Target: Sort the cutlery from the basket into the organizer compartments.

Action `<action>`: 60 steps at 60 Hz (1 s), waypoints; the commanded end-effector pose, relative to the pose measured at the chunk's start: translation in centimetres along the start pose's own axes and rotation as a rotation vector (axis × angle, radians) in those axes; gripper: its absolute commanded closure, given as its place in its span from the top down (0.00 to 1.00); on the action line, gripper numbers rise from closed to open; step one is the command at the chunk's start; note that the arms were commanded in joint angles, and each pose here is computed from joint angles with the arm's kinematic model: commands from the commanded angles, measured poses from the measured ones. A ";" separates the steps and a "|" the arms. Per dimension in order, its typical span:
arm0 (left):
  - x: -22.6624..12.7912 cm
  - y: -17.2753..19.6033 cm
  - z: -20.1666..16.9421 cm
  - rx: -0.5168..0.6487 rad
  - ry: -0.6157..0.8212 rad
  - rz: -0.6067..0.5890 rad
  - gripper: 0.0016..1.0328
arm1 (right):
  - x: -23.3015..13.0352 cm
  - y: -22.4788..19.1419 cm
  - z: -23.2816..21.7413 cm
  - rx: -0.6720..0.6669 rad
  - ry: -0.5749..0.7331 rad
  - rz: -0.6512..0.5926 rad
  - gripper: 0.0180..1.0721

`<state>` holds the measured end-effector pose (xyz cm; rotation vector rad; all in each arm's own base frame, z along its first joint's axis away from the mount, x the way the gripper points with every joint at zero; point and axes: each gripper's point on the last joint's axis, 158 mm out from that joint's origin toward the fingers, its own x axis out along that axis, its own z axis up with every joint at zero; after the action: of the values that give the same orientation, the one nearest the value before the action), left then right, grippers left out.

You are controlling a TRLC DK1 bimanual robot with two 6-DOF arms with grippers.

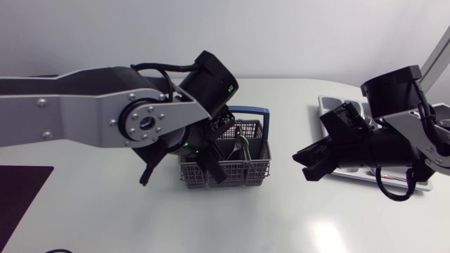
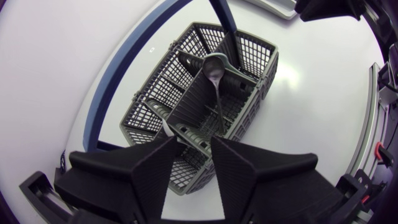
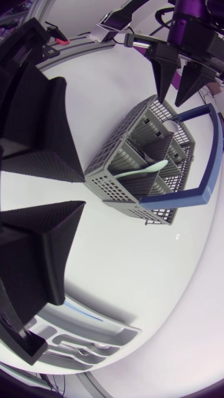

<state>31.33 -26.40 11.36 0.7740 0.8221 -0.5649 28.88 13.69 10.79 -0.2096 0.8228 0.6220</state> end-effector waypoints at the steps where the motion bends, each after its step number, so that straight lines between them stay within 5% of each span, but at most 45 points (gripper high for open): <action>1: 0.5 0.0 1.0 -0.039 0.019 0.011 0.42 | 0.4 0.1 -1.0 -0.002 0.011 0.007 0.27; 48: 5.0 3.1 0.5 -0.056 0.214 0.215 0.45 | 1.1 0.4 -1.3 -0.001 0.000 0.042 0.30; 60: 5.2 3.1 0.0 -0.049 0.237 0.226 0.27 | 1.1 0.2 -1.4 0.000 0.000 0.040 0.30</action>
<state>35.93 -25.59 8.23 0.8946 0.9433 -0.2884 28.94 14.06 10.32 -0.1871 0.8036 0.6539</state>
